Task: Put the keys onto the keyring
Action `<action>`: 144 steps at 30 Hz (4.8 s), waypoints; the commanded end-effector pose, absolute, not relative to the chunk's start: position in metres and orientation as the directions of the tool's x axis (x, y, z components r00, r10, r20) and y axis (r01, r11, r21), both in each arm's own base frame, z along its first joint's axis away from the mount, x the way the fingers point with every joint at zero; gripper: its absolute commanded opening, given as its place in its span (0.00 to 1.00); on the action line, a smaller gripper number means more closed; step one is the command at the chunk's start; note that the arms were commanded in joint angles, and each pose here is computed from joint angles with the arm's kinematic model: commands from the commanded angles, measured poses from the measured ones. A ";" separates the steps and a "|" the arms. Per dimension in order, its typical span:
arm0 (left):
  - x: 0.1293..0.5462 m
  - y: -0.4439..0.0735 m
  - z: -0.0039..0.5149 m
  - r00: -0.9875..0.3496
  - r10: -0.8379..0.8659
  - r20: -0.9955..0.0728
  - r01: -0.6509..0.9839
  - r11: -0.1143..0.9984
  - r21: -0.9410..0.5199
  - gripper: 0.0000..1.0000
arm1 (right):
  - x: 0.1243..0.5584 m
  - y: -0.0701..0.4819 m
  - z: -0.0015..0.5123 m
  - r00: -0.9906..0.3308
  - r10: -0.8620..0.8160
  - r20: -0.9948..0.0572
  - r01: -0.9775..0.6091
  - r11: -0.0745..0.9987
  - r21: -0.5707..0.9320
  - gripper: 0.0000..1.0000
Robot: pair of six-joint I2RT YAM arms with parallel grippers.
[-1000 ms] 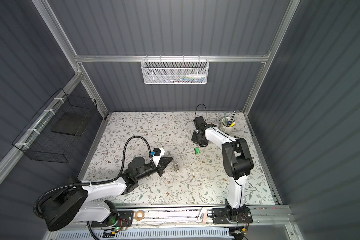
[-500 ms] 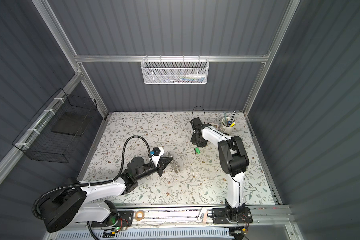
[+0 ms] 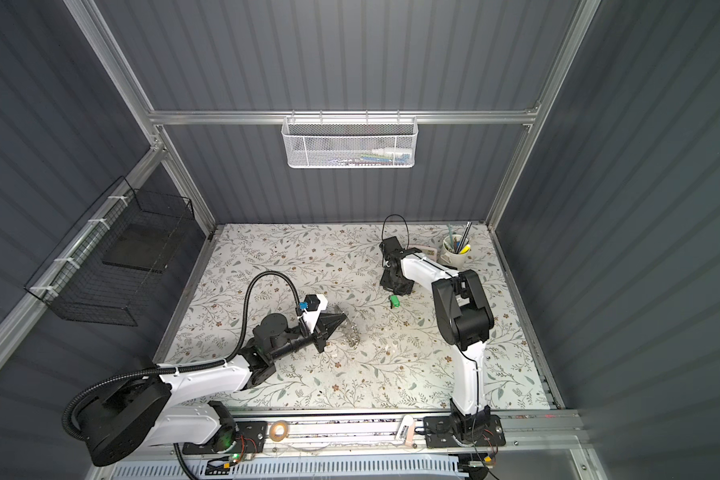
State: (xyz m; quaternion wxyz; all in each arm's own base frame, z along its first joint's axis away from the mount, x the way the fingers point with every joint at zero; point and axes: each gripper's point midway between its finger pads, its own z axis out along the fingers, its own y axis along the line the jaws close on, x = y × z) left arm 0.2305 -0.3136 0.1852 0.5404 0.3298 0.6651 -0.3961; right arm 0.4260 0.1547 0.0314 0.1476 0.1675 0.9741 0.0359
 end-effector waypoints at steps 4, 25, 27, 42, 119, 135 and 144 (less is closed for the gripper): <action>0.228 -0.315 0.216 -0.140 -0.065 -0.988 0.884 0.442 -0.154 0.00 | 0.423 0.157 0.021 -0.909 0.332 -0.252 0.316 0.943 0.104 0.24; 0.228 -0.315 0.217 -0.136 -0.063 -0.989 0.883 0.445 -0.150 0.00 | 0.396 0.163 0.037 -0.917 0.329 -0.226 0.272 0.929 0.249 0.06; 0.227 -0.315 0.217 -0.138 -0.065 -0.988 0.885 0.439 -0.152 0.00 | 0.394 0.154 0.052 -0.900 0.332 -0.284 0.266 0.932 0.244 0.09; 0.225 -0.316 0.218 -0.142 -0.069 -0.987 0.889 0.431 -0.158 0.00 | 0.381 0.148 0.058 -0.936 0.055 -0.349 0.101 0.988 -0.113 0.35; 0.221 -0.317 0.223 -0.142 -0.075 -0.987 0.900 0.406 -0.160 0.00 | 0.385 0.142 0.014 -0.944 -0.263 -0.201 -0.166 0.901 -0.401 0.34; 0.220 -0.317 0.225 -0.141 -0.077 -0.987 0.901 0.403 -0.160 0.00 | 0.399 0.141 0.015 -0.943 -0.256 -0.214 -0.156 0.904 -0.398 0.21; 0.220 -0.317 0.225 -0.142 -0.077 -0.987 0.902 0.400 -0.161 0.00 | 0.403 0.140 0.024 -0.935 -0.262 -0.239 -0.147 0.899 -0.413 0.14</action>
